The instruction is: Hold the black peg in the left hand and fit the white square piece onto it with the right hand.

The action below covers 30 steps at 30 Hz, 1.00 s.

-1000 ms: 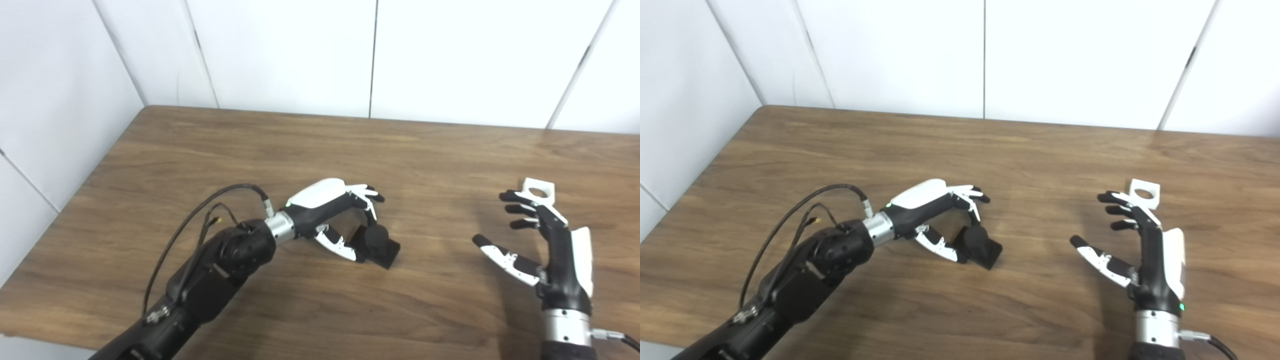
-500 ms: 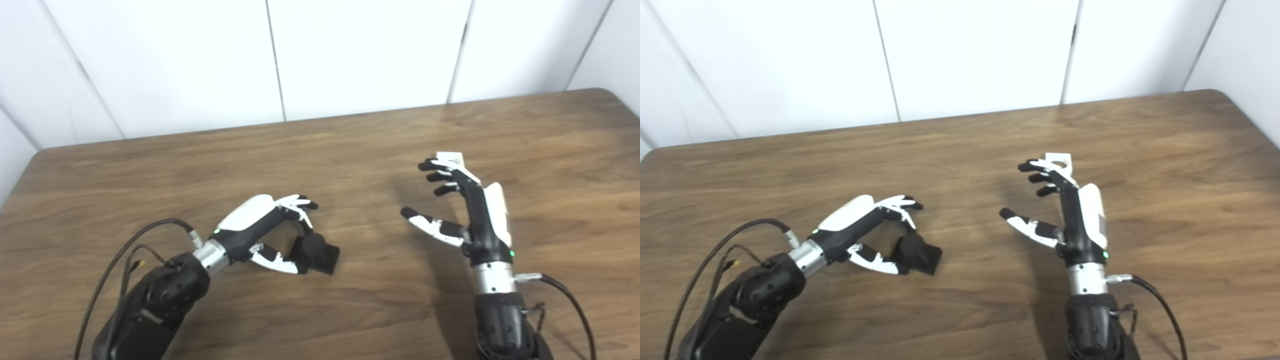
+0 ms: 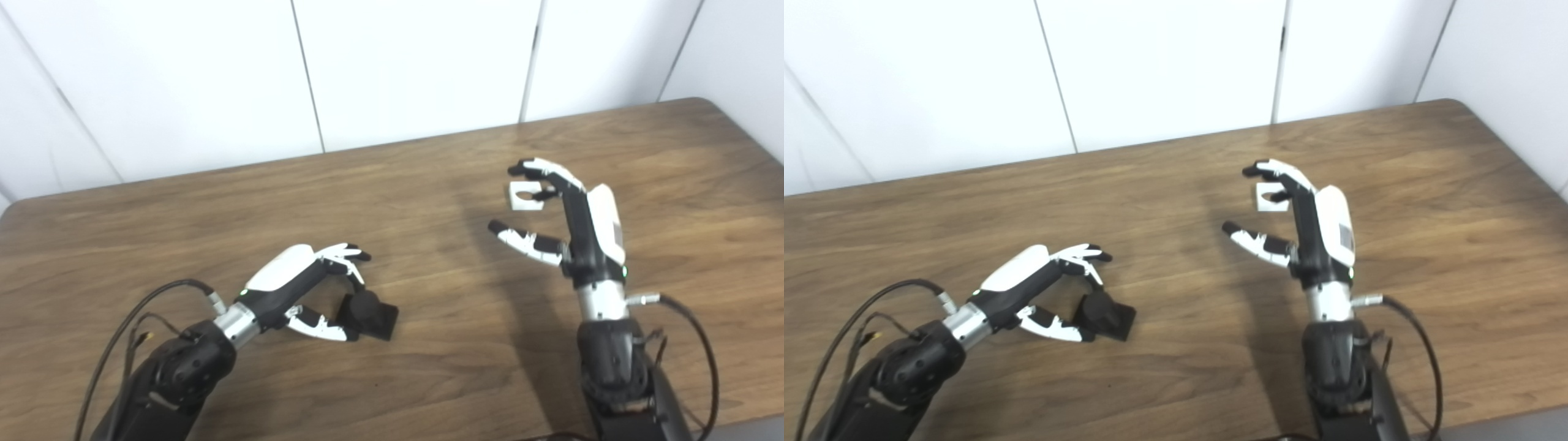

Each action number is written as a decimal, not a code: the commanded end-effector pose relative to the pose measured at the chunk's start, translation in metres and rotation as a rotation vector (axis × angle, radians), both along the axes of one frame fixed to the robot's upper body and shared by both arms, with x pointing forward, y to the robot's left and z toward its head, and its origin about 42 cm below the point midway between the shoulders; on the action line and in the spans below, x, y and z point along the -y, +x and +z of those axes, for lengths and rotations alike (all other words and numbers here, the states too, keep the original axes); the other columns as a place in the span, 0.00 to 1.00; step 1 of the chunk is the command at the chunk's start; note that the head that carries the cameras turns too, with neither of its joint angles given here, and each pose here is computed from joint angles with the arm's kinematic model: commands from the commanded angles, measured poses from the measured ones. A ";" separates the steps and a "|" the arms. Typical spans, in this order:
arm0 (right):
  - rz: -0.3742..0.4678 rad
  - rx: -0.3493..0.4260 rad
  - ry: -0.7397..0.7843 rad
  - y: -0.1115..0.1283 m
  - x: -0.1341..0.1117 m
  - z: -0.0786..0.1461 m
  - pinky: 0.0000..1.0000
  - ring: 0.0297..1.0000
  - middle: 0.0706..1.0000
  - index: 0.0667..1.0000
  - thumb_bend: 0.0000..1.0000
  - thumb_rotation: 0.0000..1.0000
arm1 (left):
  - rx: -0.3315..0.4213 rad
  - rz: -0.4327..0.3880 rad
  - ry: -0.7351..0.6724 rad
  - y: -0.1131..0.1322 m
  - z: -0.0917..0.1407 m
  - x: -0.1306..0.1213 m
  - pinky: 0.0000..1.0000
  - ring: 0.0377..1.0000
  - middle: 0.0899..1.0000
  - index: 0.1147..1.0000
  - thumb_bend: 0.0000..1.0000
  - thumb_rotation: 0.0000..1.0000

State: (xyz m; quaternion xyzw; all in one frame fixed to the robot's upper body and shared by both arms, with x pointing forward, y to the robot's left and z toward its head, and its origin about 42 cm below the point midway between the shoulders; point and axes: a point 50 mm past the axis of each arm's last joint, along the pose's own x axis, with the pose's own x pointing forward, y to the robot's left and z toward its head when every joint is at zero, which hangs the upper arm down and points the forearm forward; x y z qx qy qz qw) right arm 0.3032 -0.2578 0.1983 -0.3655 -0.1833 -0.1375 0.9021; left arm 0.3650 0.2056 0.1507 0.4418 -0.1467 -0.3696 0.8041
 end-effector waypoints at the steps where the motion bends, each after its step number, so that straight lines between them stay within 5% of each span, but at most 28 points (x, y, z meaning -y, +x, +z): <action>1: 0.000 0.058 -0.067 0.015 0.008 0.030 0.65 0.78 0.82 0.69 0.60 0.21 | -0.073 -0.015 0.117 -0.010 -0.018 -0.015 0.88 0.95 0.87 0.42 0.52 0.07; 10: -0.041 -0.034 -0.273 0.067 0.046 0.075 0.64 0.80 0.85 0.72 0.66 0.29 | -0.078 -0.018 0.117 -0.014 -0.023 -0.020 0.88 0.94 0.88 0.42 0.52 0.07; 16: -0.029 -0.185 -0.450 0.103 0.065 0.101 0.70 0.86 0.89 0.77 0.66 0.38 | -0.080 -0.020 0.111 -0.015 -0.024 -0.022 0.87 0.94 0.88 0.42 0.52 0.07; 26: 0.005 -0.373 -0.537 0.136 0.091 0.104 0.79 0.93 0.94 0.79 0.70 0.40 | -0.071 -0.033 0.115 -0.017 -0.025 -0.021 0.91 0.94 0.88 0.42 0.52 0.07; 30: 0.023 -0.432 -0.551 0.143 0.098 0.101 0.83 0.95 0.95 0.80 0.72 0.57 | -0.075 -0.028 0.112 -0.019 -0.026 -0.023 0.92 0.94 0.87 0.42 0.52 0.07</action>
